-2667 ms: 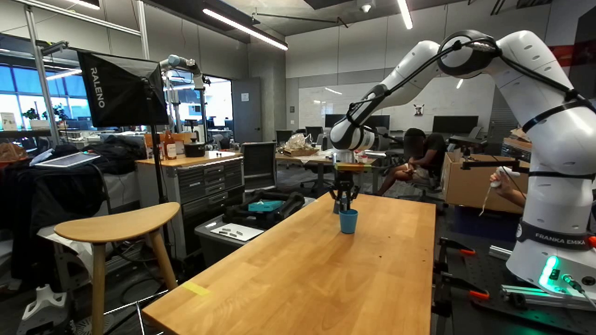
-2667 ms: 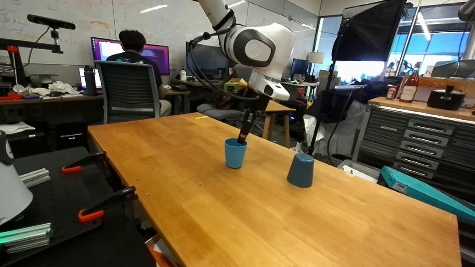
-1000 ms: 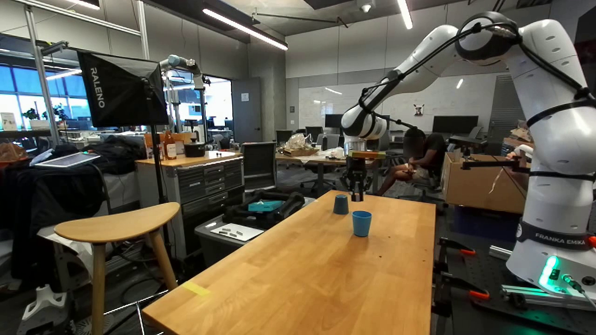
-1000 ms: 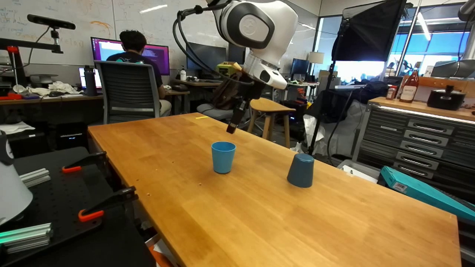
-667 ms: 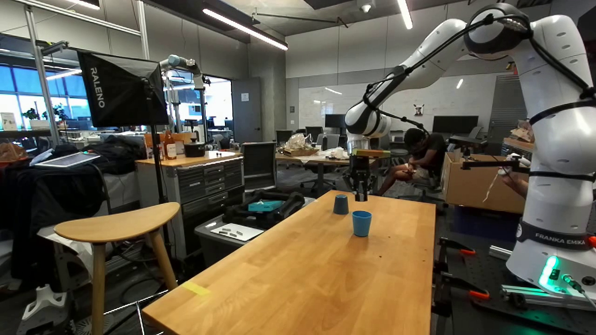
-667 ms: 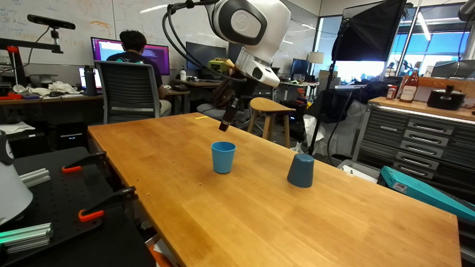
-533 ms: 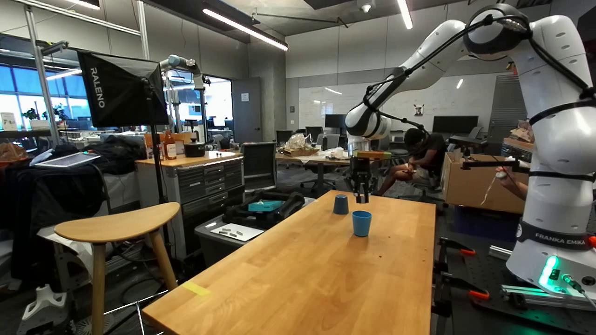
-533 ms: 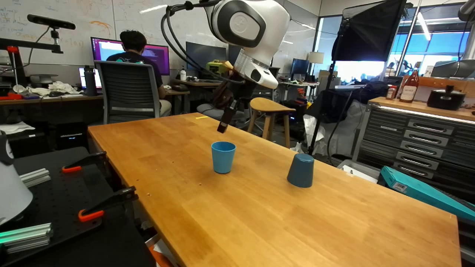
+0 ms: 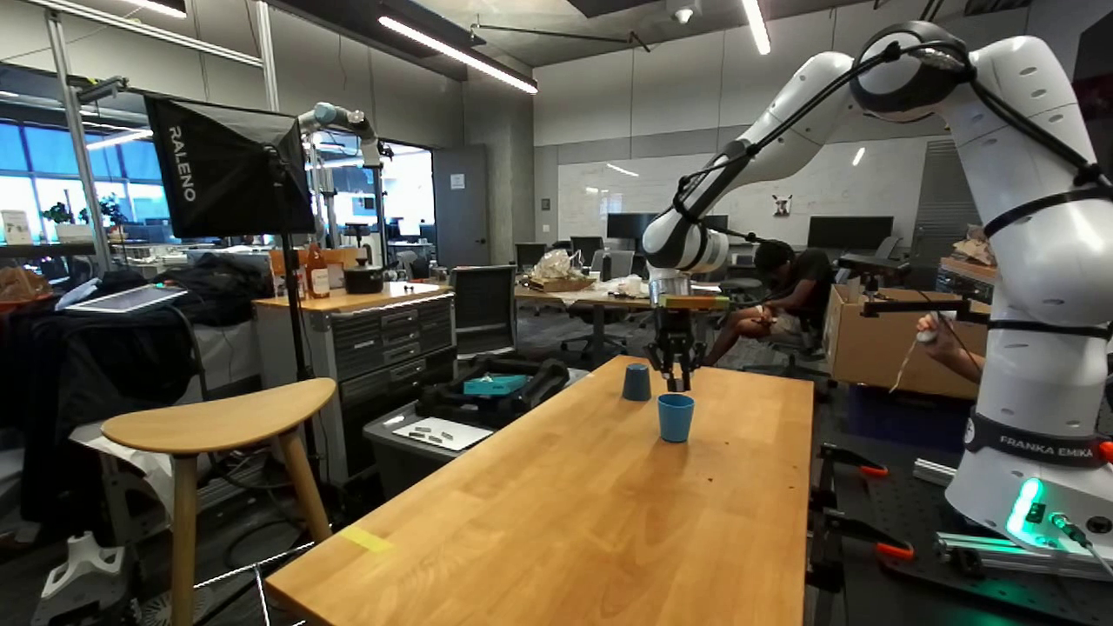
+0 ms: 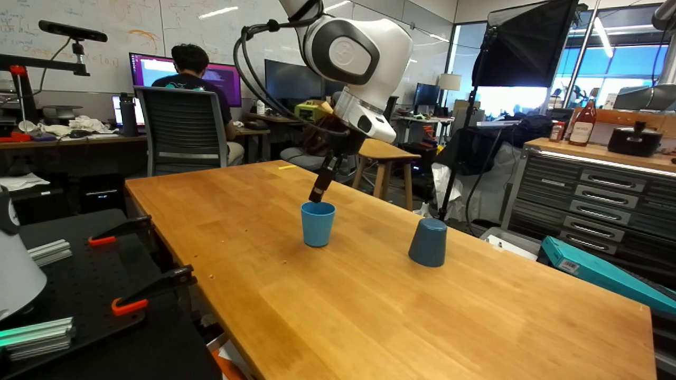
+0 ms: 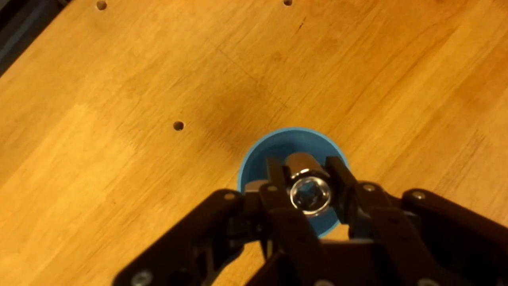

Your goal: Put the ring in the cup

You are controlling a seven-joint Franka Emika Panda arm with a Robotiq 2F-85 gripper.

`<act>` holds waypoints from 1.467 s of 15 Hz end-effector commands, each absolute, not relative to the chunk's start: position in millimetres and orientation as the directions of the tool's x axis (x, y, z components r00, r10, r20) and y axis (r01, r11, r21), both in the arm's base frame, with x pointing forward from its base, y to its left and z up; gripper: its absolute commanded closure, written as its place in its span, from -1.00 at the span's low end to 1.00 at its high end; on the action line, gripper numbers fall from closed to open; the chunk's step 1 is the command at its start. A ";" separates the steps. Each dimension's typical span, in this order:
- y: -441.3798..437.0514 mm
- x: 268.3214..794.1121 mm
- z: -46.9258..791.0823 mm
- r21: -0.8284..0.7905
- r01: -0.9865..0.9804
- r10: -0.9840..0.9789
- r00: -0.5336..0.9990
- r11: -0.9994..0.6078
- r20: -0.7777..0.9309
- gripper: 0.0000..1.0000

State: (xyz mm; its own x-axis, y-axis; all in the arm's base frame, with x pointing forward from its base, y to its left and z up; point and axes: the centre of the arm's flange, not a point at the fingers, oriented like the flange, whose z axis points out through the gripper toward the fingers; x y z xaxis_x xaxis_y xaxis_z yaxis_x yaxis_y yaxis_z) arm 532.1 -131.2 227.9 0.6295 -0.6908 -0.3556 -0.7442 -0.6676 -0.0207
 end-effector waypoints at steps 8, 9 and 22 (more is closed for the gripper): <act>-145.4 553.3 210.9 -0.025 -0.759 -0.707 0.617 -0.650 -0.345 -0.15; -142.8 552.2 209.7 -0.022 -0.759 -0.708 0.617 -0.651 -0.343 -0.26; -132.7 531.9 267.3 -0.048 -0.724 -0.682 0.667 -0.688 -0.300 0.02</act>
State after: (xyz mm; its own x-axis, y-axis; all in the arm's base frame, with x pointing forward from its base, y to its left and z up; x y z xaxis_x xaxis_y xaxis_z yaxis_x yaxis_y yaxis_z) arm 545.8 -137.3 226.5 0.6362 -0.6988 -0.3270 -0.7459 -0.6655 -0.0292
